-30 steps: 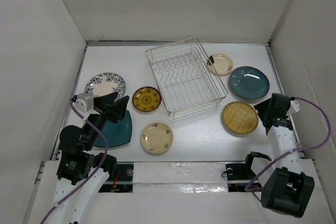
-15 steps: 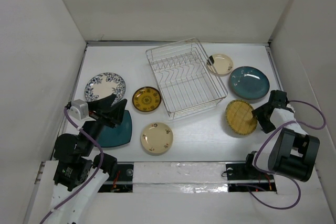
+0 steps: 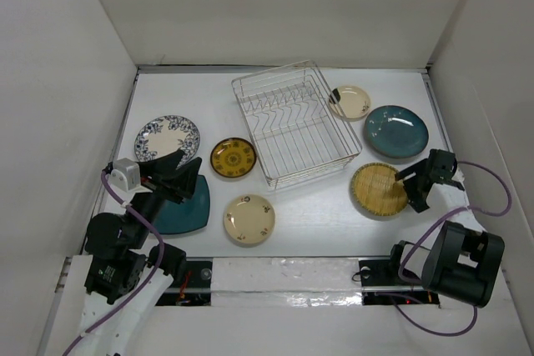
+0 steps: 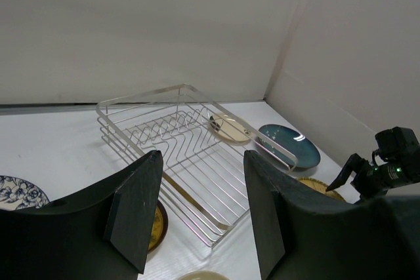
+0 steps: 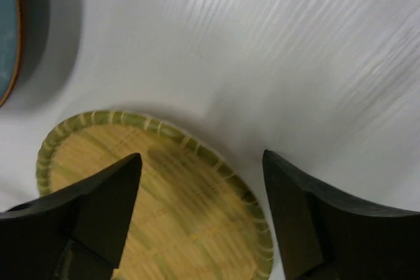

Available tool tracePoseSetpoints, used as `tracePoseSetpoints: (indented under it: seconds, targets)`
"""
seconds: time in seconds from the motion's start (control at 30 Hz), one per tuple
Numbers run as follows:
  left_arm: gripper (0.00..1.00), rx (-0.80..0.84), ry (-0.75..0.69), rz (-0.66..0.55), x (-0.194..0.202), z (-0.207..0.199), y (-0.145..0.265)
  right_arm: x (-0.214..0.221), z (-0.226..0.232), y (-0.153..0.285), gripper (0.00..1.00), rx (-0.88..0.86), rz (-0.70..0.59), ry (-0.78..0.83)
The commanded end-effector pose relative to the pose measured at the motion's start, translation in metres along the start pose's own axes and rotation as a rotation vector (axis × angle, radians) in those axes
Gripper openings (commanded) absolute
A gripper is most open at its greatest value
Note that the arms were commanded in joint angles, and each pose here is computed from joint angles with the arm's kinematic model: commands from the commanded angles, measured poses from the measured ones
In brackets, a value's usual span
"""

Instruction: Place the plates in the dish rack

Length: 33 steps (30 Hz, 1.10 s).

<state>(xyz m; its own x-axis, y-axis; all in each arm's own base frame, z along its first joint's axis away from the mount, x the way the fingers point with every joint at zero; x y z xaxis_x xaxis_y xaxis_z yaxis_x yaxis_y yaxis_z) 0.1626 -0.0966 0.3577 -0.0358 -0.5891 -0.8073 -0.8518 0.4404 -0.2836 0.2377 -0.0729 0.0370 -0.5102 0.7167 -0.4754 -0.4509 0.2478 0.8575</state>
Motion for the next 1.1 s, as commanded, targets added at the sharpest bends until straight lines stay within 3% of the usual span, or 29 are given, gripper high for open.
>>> tracePoseSetpoints:
  seconds: [0.0, 0.07, 0.3, 0.43, 0.47, 0.53, 0.57, 0.63, 0.83, 0.87, 0.93, 0.97, 1.07]
  targets:
    - [0.50, 0.026, -0.009, -0.023, -0.008, -0.007, -0.003, 0.035, 0.013, 0.007, 0.85, -0.104, 0.106, 0.011]
    - [0.50, 0.028, -0.009, -0.023, -0.008, -0.007, -0.003, 0.037, 0.016, 0.013, 0.99, -0.127, 0.100, 0.015]
    - [0.50, 0.032, -0.008, -0.030, -0.010, -0.008, 0.000, 0.047, 0.017, 0.010, 1.00, -0.115, 0.144, 0.014]
    - [0.50, 0.032, -0.006, -0.028, -0.010, -0.009, -0.001, 0.060, 0.014, 0.003, 0.92, -0.106, 0.172, -0.028]
    - [0.50, 0.030, -0.007, -0.024, -0.008, -0.008, -0.001, 0.062, 0.018, 0.003, 0.83, -0.123, 0.170, -0.031]
    - [0.50, 0.036, -0.008, -0.022, -0.008, -0.009, -0.002, 0.061, 0.016, 0.005, 0.79, -0.119, 0.152, -0.049]
    - [0.50, 0.036, -0.007, -0.018, -0.007, -0.009, -0.002, 0.062, 0.018, 0.006, 0.70, -0.126, 0.152, -0.068]
    - [0.50, 0.050, -0.008, -0.020, -0.008, -0.011, -0.002, 0.069, 0.017, 0.007, 0.62, -0.135, 0.163, -0.074]
    - [0.50, 0.067, -0.005, -0.018, -0.007, -0.014, 0.000, 0.061, 0.018, 0.019, 0.33, -0.166, 0.087, -0.104]
    - [0.50, 0.071, -0.004, -0.018, -0.008, -0.015, 0.000, 0.061, 0.017, 0.023, 0.24, -0.167, 0.083, -0.109]
    - [0.50, 0.078, -0.001, -0.021, -0.008, -0.016, 0.001, 0.052, 0.021, 0.033, 0.18, -0.203, 0.032, -0.107]
    - [0.50, 0.076, -0.001, -0.020, -0.008, -0.016, 0.001, 0.054, 0.021, 0.038, 0.08, -0.206, 0.033, -0.101]
    - [0.49, 0.081, -0.002, -0.024, -0.009, -0.017, 0.002, 0.042, 0.027, 0.054, 0.00, -0.229, -0.010, -0.075]
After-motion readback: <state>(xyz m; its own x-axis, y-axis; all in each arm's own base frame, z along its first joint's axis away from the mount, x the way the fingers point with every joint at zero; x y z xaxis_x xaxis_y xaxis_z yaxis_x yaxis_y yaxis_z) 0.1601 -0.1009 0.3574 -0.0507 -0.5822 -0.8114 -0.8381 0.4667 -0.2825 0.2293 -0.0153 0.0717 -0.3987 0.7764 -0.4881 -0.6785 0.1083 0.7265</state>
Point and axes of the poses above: each gripper's point midway between its finger pads, its own y axis back along the fingers, its own z axis along the line the jaws close on, x = y × z, the point moved 1 cm from there along y, back along the fingers, and after that the axes turned 15 degrees about y, right-handed, at the moved point
